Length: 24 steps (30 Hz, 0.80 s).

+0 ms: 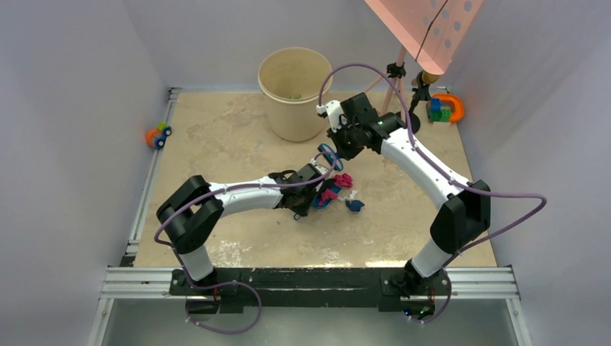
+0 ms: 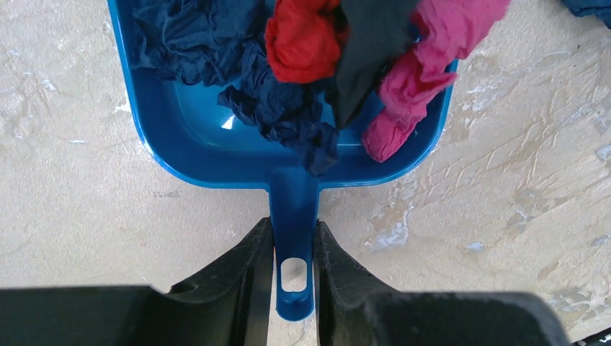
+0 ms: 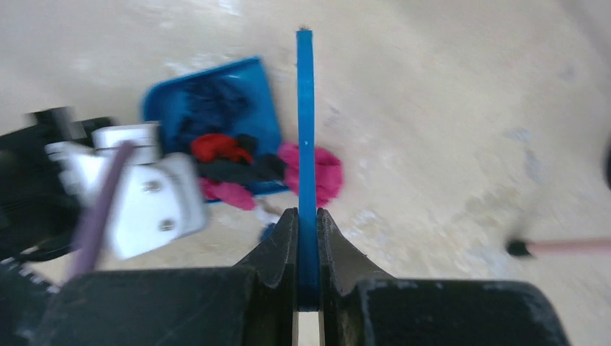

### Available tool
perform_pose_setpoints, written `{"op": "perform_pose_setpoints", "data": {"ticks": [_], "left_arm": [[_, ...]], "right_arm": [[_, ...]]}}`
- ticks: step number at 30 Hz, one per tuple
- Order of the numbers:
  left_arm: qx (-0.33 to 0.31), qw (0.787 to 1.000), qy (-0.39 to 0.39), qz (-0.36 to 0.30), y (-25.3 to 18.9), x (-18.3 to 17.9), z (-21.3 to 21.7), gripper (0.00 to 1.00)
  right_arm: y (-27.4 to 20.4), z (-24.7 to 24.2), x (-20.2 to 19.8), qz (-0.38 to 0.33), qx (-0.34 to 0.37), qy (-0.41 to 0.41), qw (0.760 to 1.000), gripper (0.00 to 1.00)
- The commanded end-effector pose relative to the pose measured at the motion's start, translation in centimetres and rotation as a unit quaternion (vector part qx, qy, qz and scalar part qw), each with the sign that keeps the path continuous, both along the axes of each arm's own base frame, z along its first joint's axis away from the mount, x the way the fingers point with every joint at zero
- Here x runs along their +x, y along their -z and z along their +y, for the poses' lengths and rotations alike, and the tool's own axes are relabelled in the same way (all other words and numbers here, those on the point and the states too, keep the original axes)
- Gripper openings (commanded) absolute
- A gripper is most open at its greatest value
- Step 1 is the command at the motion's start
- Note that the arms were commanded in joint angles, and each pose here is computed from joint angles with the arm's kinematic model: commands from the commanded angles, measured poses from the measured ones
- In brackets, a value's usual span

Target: Sweep away the paper scraps from the table

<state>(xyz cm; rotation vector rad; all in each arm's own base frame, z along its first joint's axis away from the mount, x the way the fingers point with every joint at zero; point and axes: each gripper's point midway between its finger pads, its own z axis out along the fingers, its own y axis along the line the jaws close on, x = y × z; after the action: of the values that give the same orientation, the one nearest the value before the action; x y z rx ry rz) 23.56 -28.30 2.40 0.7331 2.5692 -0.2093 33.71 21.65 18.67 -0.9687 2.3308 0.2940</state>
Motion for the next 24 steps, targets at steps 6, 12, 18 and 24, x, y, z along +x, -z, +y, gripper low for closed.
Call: {"op": "perform_pose_setpoints", "data": {"ticks": [6, 12, 18, 24], "left_arm": [[-0.021, 0.999, 0.010, -0.024, -1.6, 0.6, -0.4, 0.00], [-0.025, 0.999, 0.010, -0.020, -1.6, 0.4, -0.7, 0.00], [-0.025, 0.999, 0.011, -0.020, -1.7, 0.5, -0.8, 0.00], [-0.024, 0.999, 0.008, -0.025, -1.8, 0.5, -0.5, 0.00]], "right_arm": [[1.3, -10.2, 2.6, -0.075, -0.202, 0.211, 0.953, 0.00], [5.9, -7.4, 0.7, 0.026, -0.170, 0.170, 0.970, 0.00], [6.0, -1.1, -1.6, 0.071, -0.048, 0.087, 0.992, 0.00], [0.8, -0.5, -1.3, 0.015, 0.006, 0.086, 0.996, 0.00]]}}
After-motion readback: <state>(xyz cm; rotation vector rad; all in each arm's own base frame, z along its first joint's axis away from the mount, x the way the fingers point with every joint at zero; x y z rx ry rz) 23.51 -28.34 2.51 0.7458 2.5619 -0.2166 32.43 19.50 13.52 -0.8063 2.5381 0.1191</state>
